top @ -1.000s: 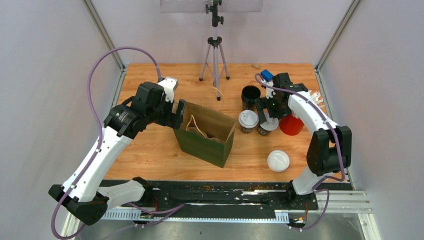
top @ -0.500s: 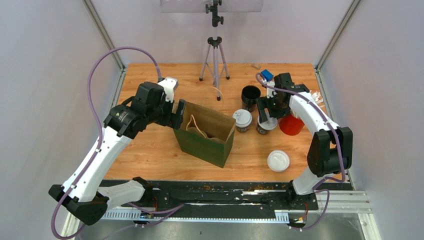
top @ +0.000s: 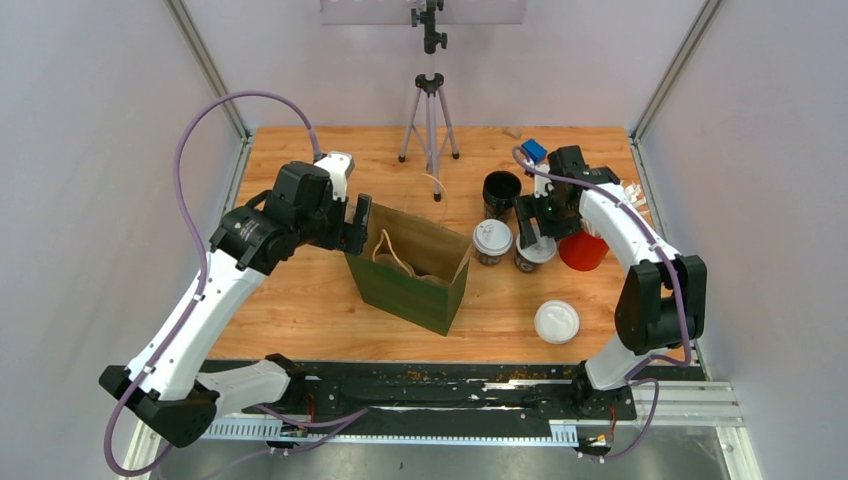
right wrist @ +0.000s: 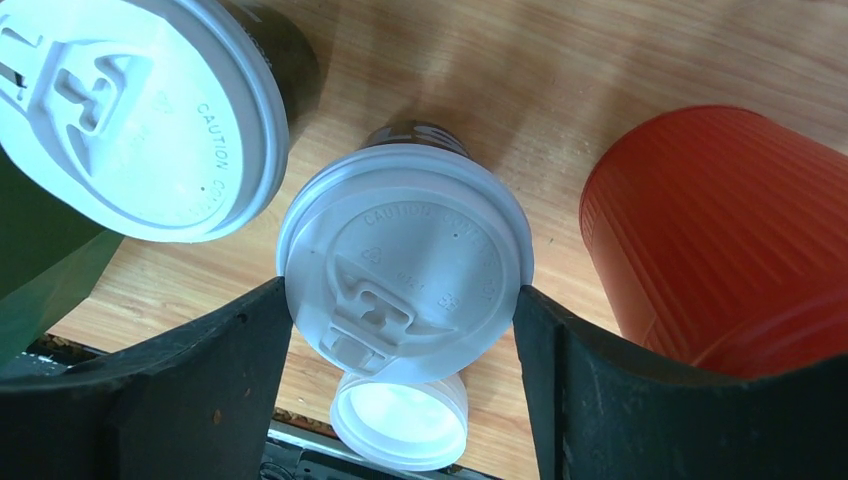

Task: Pack the takeout coffee

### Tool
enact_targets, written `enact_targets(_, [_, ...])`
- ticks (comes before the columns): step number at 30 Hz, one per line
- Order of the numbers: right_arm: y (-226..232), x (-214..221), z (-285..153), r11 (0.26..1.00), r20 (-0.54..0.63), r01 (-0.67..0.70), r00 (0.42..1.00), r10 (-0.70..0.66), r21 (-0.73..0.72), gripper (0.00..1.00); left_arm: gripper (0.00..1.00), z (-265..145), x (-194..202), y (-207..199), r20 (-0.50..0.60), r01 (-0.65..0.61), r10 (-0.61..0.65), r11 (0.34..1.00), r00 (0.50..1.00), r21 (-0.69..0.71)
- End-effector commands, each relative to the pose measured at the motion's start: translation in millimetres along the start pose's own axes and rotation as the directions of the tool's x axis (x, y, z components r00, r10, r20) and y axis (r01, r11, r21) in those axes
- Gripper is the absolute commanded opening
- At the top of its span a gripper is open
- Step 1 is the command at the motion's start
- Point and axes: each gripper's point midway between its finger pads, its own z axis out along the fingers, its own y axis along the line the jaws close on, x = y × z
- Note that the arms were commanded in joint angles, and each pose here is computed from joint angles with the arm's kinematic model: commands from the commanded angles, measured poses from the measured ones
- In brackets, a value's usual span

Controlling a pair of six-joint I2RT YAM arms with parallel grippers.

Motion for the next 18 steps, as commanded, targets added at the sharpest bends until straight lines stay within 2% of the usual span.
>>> enact_targets(1, [1,-16,-37,0.999,0.066,-0.025,0.998,0.023,0.026,0.77,1.00,-6,-20,-1,0.058,0.039,-0.039,0.999,0.998,-0.003])
enact_targets(5, [7,-20,-59,0.999,0.088,-0.045,0.995,0.043,0.020,0.77,0.98,-3,-17,-1,0.026,0.028,-0.028,1.000,0.999,-0.009])
enact_targets(11, [17,-31,-107,0.999,0.131,-0.035,0.991,0.031,0.030,0.77,0.88,-1,-21,11,0.006,0.010,-0.010,0.996,1.000,-0.083])
enact_targets(18, [61,-63,-181,0.998,0.338,0.044,0.941,-0.027,-0.044,0.76,0.67,10,-23,-16,-0.020,0.063,-0.062,0.997,0.998,0.044])
